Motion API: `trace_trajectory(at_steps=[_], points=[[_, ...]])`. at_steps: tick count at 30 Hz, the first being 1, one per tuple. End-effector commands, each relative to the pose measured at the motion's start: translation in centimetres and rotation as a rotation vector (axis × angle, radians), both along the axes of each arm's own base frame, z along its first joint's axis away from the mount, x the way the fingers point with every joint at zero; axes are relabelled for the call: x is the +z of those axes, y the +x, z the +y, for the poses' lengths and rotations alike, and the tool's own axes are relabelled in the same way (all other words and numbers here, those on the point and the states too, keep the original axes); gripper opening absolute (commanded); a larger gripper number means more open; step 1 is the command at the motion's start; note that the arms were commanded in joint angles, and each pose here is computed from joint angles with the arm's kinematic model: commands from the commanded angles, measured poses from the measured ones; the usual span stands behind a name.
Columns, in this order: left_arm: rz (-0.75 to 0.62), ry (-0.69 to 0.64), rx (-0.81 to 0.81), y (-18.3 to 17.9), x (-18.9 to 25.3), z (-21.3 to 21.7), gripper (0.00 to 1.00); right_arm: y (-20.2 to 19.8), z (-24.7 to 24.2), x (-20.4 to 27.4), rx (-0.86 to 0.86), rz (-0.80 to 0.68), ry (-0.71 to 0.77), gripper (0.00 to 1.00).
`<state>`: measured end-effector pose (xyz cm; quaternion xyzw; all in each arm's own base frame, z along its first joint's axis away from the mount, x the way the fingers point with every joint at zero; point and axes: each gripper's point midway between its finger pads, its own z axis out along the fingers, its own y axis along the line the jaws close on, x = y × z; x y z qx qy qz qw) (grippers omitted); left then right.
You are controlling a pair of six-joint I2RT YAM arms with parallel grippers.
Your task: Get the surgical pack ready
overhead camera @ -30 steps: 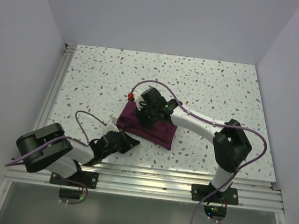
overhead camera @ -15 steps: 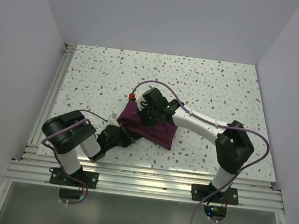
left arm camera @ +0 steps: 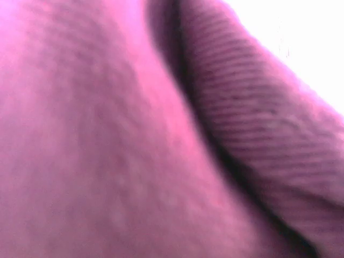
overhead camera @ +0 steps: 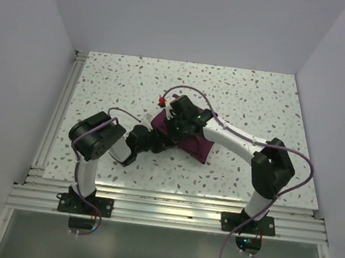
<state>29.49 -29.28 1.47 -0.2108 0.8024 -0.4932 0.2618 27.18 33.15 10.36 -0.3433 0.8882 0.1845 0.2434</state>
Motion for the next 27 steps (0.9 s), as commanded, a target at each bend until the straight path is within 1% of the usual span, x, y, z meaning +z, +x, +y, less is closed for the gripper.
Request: trace_trajectory(at_steps=[1,5,6,7,8,9,10,11,12,14,17,18,20,21,26,27], points=[[-0.077,0.058,-0.059,3.3,0.2,-1.2,0.0,1.0,0.0,1.7,-0.108,0.059,0.071,0.0],[-0.097,0.104,-0.055,6.2,-0.1,-0.5,0.0,3.6,-2.0,2.1,-0.211,0.08,0.107,0.0],[-0.126,0.102,-0.059,7.6,0.7,-0.9,0.0,4.5,-2.7,2.3,-0.243,0.081,0.116,0.0],[-0.105,0.115,-0.085,7.8,0.2,-0.9,0.0,5.0,-2.9,2.5,-0.263,0.085,0.133,0.0],[-0.125,0.122,-0.086,9.4,0.4,-0.9,0.0,5.5,-3.2,2.6,-0.28,0.096,0.15,0.0],[-0.126,0.116,-0.112,9.7,0.4,-1.1,0.0,5.9,-3.0,2.7,-0.292,0.099,0.166,0.0],[-0.101,0.131,-0.124,10.0,-0.5,-1.0,0.0,6.1,-2.9,2.8,-0.311,0.113,0.183,0.0],[-0.133,0.136,-0.134,11.3,0.2,-1.3,0.0,6.6,-3.0,2.6,-0.328,0.127,0.193,0.0],[-0.112,0.146,-0.153,11.3,-0.3,-1.4,0.0,7.1,-2.7,2.9,-0.338,0.127,0.213,0.0],[-0.123,0.161,-0.175,11.6,-0.5,-1.7,0.0,7.7,-2.6,2.7,-0.359,0.16,0.242,0.0],[-0.109,0.172,-0.176,10.9,-0.8,-1.3,0.0,9.2,-3.2,3.3,-0.402,0.152,0.276,0.0],[-0.102,0.18,-0.169,10.8,-1.0,-1.0,0.0,9.8,-3.3,3.5,-0.408,0.139,0.291,0.03],[-0.096,0.191,-0.173,10.2,-1.3,-0.7,0.0,10.9,-4.1,3.5,-0.432,0.138,0.298,0.06],[-0.095,0.193,-0.177,10.0,-1.3,-0.7,0.0,11.2,-4.1,3.4,-0.428,0.149,0.306,0.09],[-0.093,0.218,-0.184,8.9,-1.5,0.0,0.0,13.3,-5.9,3.8,-0.456,0.162,0.362,0.14],[-0.095,0.225,-0.184,8.8,-1.3,0.1,0.0,13.6,-6.0,4.0,-0.453,0.15,0.376,0.19]])
